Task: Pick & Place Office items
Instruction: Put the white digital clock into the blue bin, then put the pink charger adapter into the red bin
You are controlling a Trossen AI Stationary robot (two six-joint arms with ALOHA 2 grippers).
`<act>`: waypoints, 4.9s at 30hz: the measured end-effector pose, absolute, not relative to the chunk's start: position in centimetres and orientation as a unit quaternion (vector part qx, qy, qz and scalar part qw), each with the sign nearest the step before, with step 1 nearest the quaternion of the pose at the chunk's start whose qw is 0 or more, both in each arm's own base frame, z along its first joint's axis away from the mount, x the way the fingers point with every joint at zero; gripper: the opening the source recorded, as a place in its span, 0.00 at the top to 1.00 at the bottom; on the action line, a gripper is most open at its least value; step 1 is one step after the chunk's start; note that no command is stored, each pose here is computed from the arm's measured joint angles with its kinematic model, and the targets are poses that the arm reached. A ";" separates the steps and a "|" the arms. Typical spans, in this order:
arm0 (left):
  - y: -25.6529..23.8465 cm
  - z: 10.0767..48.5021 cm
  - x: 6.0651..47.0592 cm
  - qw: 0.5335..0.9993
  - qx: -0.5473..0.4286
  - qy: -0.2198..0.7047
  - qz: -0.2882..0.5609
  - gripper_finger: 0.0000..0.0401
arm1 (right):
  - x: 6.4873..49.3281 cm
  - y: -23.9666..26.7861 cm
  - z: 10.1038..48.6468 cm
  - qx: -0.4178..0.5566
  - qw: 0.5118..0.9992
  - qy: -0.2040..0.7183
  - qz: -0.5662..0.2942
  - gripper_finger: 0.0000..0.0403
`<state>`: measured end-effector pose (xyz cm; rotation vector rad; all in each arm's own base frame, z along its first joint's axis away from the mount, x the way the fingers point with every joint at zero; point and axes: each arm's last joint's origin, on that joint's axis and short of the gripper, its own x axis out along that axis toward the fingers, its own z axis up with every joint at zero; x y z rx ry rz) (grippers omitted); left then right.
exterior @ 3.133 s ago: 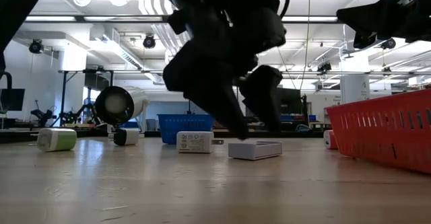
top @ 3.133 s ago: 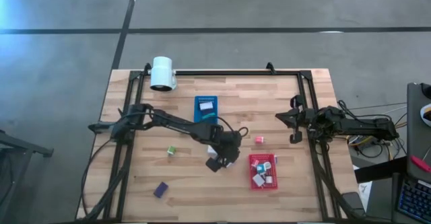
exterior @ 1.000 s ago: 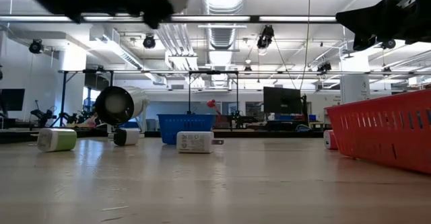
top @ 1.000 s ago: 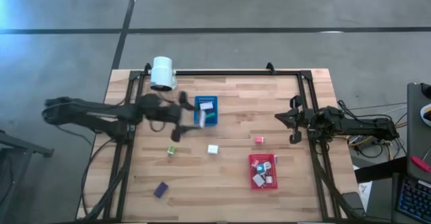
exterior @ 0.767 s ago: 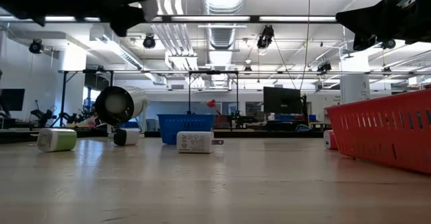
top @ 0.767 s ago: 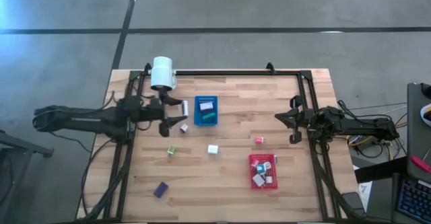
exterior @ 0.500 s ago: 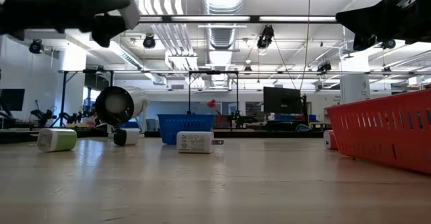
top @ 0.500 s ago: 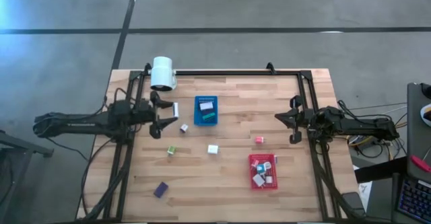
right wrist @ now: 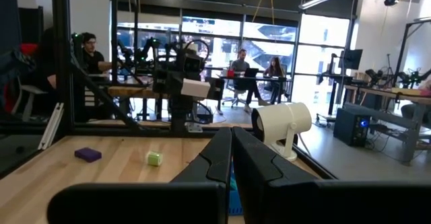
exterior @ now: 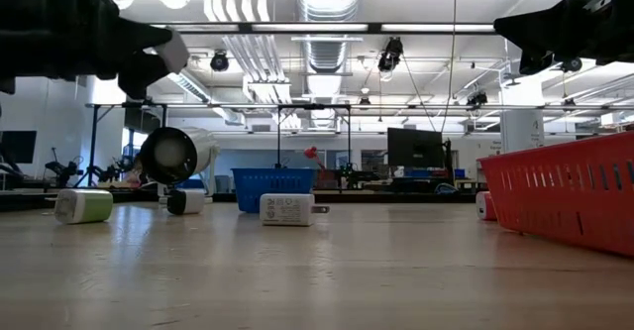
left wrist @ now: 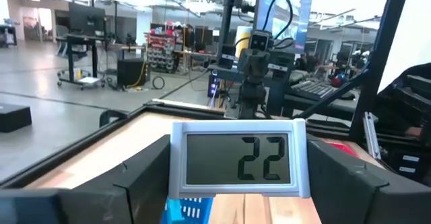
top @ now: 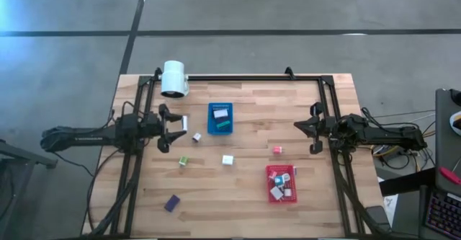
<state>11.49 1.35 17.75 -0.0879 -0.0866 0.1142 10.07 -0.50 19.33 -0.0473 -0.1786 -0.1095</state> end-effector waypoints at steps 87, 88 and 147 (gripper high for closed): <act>13.9 15.4 31.3 0.873 -0.071 0.464 0.134 0.05 | 10.5 -0.5 18.7 -0.015 0.996 -0.070 -0.053 0.98; 13.9 15.7 31.3 0.875 -0.069 0.460 0.135 0.07 | 10.5 -0.5 18.7 -0.015 0.996 -0.070 -0.054 0.98; 4.6 17.6 13.5 0.996 0.006 0.092 0.016 0.99 | 10.5 -0.5 18.8 -0.027 0.995 -0.075 -0.056 0.98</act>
